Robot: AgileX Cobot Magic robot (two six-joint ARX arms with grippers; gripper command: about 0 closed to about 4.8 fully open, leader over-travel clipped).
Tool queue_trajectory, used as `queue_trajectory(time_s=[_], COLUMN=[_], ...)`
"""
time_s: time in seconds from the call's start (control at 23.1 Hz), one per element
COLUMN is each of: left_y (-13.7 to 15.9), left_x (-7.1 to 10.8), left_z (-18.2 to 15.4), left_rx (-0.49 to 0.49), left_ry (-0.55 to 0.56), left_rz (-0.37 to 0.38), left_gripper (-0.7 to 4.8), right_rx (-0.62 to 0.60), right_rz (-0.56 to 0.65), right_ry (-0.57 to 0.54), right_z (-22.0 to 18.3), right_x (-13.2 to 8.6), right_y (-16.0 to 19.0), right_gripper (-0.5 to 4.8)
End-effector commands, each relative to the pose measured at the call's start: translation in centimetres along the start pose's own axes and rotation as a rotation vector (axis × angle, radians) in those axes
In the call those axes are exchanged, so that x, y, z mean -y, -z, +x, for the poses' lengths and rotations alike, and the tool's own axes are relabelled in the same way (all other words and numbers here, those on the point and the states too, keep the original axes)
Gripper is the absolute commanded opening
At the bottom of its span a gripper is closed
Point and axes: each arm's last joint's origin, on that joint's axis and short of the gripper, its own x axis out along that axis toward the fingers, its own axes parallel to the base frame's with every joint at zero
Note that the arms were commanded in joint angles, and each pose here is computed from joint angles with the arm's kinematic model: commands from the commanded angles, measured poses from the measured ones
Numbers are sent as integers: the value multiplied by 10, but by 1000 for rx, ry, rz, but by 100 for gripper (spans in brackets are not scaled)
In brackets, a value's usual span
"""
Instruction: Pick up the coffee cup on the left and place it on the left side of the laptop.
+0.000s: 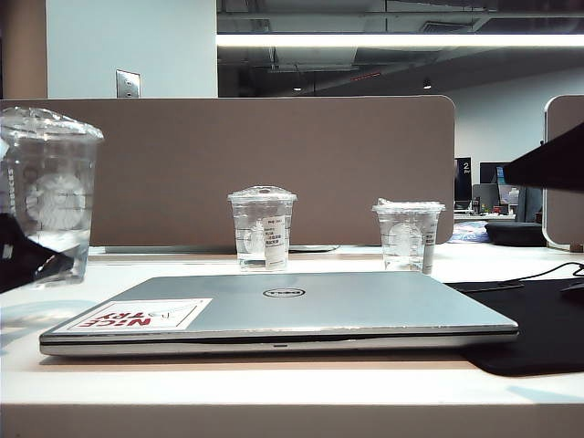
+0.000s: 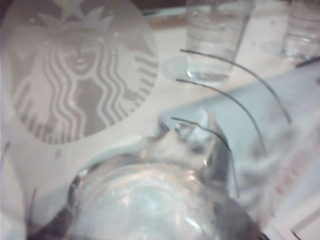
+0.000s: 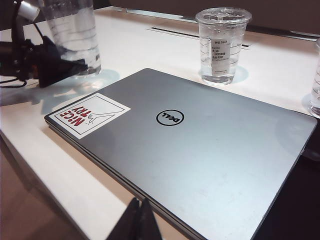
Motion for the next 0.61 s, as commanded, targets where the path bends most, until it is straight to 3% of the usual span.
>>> queue_trajectory(time_s=[0.04,0.61], left_y=[-1,10], left_x=[2,4], left_z=[-4,-5], left_rx=[18,-47], left_ry=[3,5], left_rz=[15,-1], left_gripper=[304,304], right_rx=[14,10], right_rz=[4,0], right_ry=[1,-27], right_z=[0,0], right_x=[0,-3], right_y=[0,0], right_gripper=[-4,-4])
